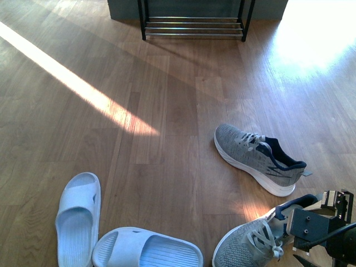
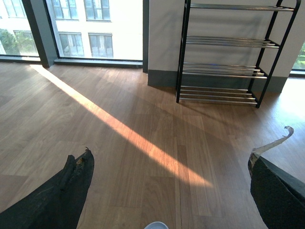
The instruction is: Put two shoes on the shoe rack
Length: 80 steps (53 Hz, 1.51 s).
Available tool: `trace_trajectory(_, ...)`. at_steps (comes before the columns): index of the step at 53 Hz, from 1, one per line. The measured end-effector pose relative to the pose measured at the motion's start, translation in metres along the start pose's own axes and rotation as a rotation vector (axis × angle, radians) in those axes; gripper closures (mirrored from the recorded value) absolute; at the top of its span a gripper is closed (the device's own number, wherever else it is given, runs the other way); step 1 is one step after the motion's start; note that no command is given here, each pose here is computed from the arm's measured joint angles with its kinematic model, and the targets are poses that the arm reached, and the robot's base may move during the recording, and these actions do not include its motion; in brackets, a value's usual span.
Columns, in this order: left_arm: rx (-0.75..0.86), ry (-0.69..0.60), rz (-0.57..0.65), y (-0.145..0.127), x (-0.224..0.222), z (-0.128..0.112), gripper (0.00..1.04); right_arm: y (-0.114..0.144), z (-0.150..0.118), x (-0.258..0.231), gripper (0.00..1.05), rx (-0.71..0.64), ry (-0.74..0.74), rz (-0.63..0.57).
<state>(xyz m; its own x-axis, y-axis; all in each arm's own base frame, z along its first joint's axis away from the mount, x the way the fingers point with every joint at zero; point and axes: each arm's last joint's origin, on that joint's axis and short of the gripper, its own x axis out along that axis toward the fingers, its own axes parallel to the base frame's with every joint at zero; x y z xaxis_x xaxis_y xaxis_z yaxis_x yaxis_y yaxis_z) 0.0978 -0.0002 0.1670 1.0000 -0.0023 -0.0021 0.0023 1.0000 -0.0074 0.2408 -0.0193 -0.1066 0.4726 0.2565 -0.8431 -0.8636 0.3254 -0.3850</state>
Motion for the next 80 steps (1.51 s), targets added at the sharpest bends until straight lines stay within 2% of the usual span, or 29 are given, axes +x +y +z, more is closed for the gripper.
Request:
trace_trajectory(9,0.000,0.000,0.000,0.000,0.000,0.000,0.09,-0.005,-0.006,0.021,0.09,-0.037,-0.019,-0.047)
trace_trajectory(30,0.000,0.000,0.000,0.000,0.000,0.000,0.09,-0.001,-0.020,0.046,0.09,-0.052,0.042,0.024)
trace_trajectory(37,0.000,0.000,0.000,0.000,0.000,0.000,0.09,-0.004,-0.021,0.052,0.30,-0.056,0.044,0.015)
trace_trajectory(53,0.000,0.000,0.000,0.000,0.000,0.000,0.09,-0.001,-0.022,0.053,0.67,-0.039,0.044,0.037)
trace_trajectory(63,0.000,0.000,0.000,0.000,0.000,0.000,0.09,0.001,-0.017,0.046,1.02,0.035,0.045,0.066)
trace_trajectory(71,0.000,0.000,0.000,0.000,0.000,0.000,0.09,-0.007,-0.004,0.027,1.03,0.145,0.007,0.047)
trace_trajectory(80,0.000,0.000,0.000,0.000,0.000,0.000,0.09,-0.022,0.024,-0.019,1.03,0.372,-0.099,0.018)
